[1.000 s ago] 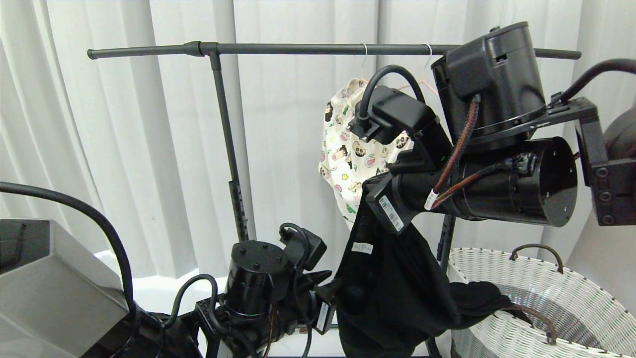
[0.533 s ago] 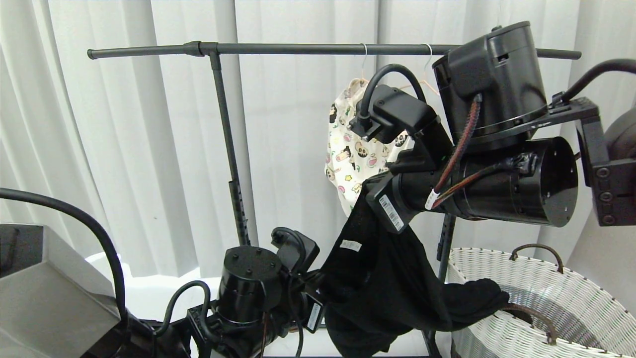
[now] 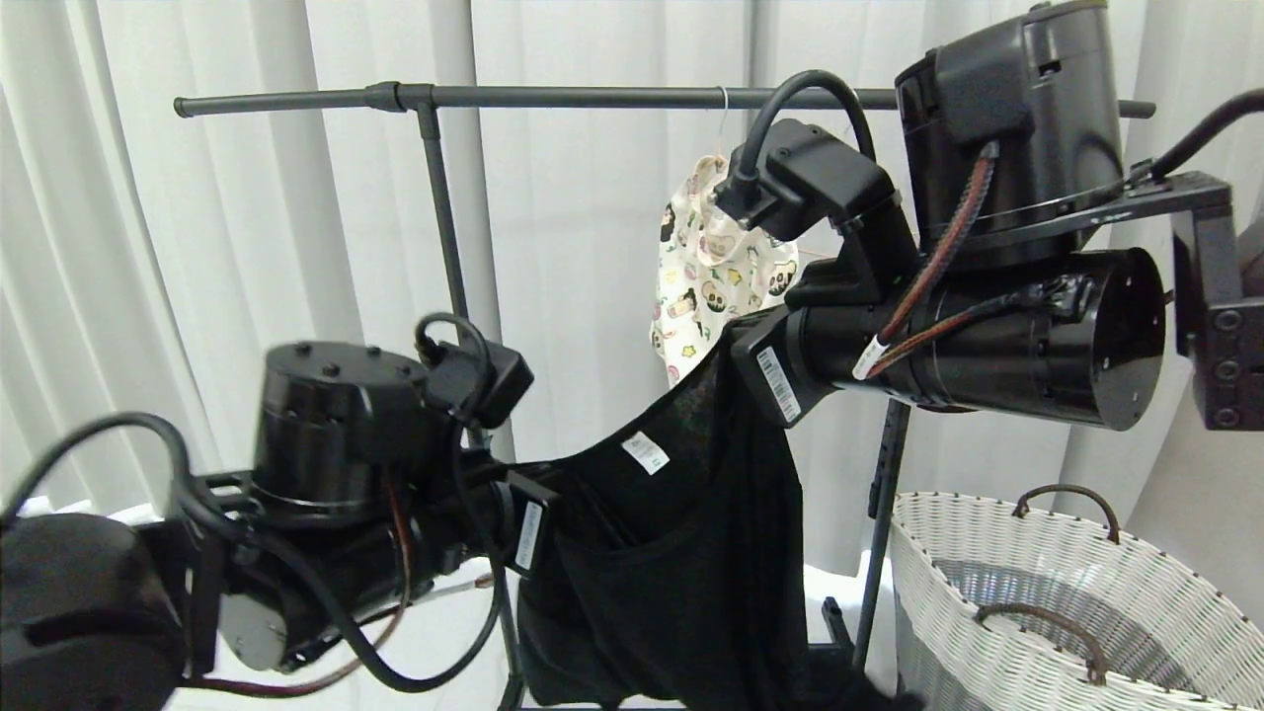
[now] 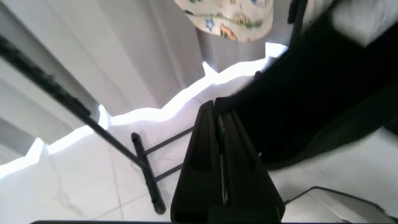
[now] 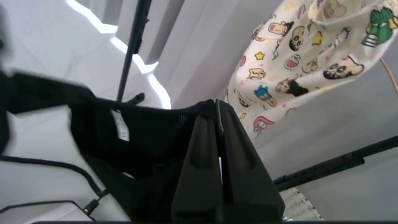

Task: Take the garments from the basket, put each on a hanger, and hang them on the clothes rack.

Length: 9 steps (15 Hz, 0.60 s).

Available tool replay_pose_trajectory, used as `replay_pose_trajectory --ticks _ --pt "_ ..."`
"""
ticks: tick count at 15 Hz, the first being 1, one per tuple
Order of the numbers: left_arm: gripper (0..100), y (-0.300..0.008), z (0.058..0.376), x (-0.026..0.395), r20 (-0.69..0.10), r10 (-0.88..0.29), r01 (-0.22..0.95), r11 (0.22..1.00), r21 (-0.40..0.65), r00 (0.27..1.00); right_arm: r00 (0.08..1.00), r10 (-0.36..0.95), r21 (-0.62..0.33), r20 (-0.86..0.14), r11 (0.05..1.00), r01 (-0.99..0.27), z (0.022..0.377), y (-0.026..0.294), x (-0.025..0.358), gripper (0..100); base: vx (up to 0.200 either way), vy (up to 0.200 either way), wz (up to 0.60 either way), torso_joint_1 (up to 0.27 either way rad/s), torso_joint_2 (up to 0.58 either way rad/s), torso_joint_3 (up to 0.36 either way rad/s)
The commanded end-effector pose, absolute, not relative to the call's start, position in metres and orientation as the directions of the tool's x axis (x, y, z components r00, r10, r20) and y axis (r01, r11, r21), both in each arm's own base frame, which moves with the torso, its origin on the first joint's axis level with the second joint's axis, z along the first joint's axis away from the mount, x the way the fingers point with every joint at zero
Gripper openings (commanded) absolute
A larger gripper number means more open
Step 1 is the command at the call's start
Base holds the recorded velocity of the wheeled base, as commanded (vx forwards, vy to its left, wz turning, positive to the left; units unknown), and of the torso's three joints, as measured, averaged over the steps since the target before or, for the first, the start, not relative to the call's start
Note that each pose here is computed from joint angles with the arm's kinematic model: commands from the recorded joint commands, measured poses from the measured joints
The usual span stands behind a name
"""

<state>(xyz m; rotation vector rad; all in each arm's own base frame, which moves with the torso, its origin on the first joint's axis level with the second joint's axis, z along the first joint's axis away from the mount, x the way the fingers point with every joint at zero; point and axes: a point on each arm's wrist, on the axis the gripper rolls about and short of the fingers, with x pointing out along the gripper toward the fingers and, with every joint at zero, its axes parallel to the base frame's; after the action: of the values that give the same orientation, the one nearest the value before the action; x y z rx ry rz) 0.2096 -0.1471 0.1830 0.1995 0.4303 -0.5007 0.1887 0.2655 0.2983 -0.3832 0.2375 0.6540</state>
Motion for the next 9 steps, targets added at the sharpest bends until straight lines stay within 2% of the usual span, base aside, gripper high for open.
replay_pose_trajectory --ticks 1,2,4,7,9 --pt "0 -0.126 0.264 0.182 -0.318 -0.516 0.552 0.833 0.029 0.796 0.792 0.528 -0.27 -0.307 0.75 -0.604 0.307 0.256 0.184 0 0.0 0.0 0.0 0.0 0.0 0.0" --pt "0 -0.122 0.282 0.174 -0.343 -0.555 0.594 0.804 0.011 0.758 0.81 0.507 -0.267 -0.295 0.77 -0.579 0.31 0.25 0.182 0 0.0 0.0 0.0 0.0 0.0 0.0" --pt "0 -0.116 0.311 0.164 -0.372 -0.574 0.618 0.786 0.0 0.729 0.838 0.471 -0.246 -0.275 0.808 -0.535 0.316 0.238 0.175 0 0.0 0.0 0.0 0.0 0.0 0.0" --pt "0 -0.115 0.326 0.163 -0.348 -0.566 0.612 0.79 0.028 0.747 0.849 0.468 -0.237 -0.244 0.821 -0.52 0.326 0.217 0.161 0 0.0 0.0 0.0 0.0 0.0 0.0" --pt "0 -0.11 0.33 0.156 -0.315 -0.574 0.629 0.771 0.105 0.756 0.853 0.475 -0.222 -0.215 0.827 -0.517 0.334 0.207 0.154 0 0.0 0.0 0.0 0.0 0.0 0.0"
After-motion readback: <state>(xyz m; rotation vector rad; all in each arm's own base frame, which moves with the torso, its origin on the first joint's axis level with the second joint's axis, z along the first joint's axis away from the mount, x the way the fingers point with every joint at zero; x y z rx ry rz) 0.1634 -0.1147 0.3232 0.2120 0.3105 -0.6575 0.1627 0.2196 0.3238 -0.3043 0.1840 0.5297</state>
